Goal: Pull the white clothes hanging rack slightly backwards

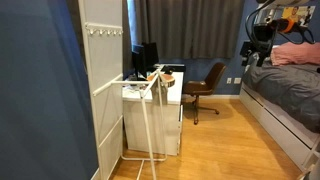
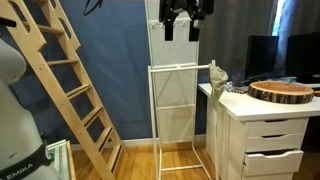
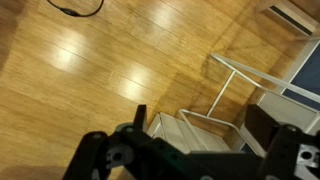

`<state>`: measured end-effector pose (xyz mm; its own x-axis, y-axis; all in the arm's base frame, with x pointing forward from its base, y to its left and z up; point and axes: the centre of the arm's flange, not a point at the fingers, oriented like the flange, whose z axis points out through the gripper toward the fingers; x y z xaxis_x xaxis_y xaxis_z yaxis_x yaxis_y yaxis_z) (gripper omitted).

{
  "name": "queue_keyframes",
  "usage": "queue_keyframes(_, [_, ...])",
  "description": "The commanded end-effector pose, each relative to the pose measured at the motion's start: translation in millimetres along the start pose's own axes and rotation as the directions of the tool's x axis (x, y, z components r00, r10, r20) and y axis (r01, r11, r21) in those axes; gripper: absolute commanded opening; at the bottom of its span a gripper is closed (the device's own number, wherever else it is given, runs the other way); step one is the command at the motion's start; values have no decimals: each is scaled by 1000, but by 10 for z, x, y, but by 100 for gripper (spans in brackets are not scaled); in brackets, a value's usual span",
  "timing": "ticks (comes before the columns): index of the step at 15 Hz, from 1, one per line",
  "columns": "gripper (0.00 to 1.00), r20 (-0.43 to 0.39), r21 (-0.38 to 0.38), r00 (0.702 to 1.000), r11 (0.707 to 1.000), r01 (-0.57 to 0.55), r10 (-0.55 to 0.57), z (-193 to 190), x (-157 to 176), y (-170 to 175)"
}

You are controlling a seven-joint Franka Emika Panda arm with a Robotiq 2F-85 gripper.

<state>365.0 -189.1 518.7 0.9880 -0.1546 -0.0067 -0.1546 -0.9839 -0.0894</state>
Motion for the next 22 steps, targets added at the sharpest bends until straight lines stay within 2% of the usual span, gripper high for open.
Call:
queue_keyframes(1, [100,0,0,1000,1000,0,0,-1,0,0])
queue_keyframes(10, [100,0,0,1000,1000,0,0,-2,0,0])
queue_keyframes(12, [100,-20,-13,999,999,29,-30,-113,207,-216])
queue_keyframes(15, [100,-56,-19,992,993,113,-114,-278,553,-748])
queue_keyframes(17, [100,-88,3,984,988,157,-156,-370,753,-1149])
queue_keyframes(22, [100,-141,50,983,991,126,-118,-405,1227,-1993])
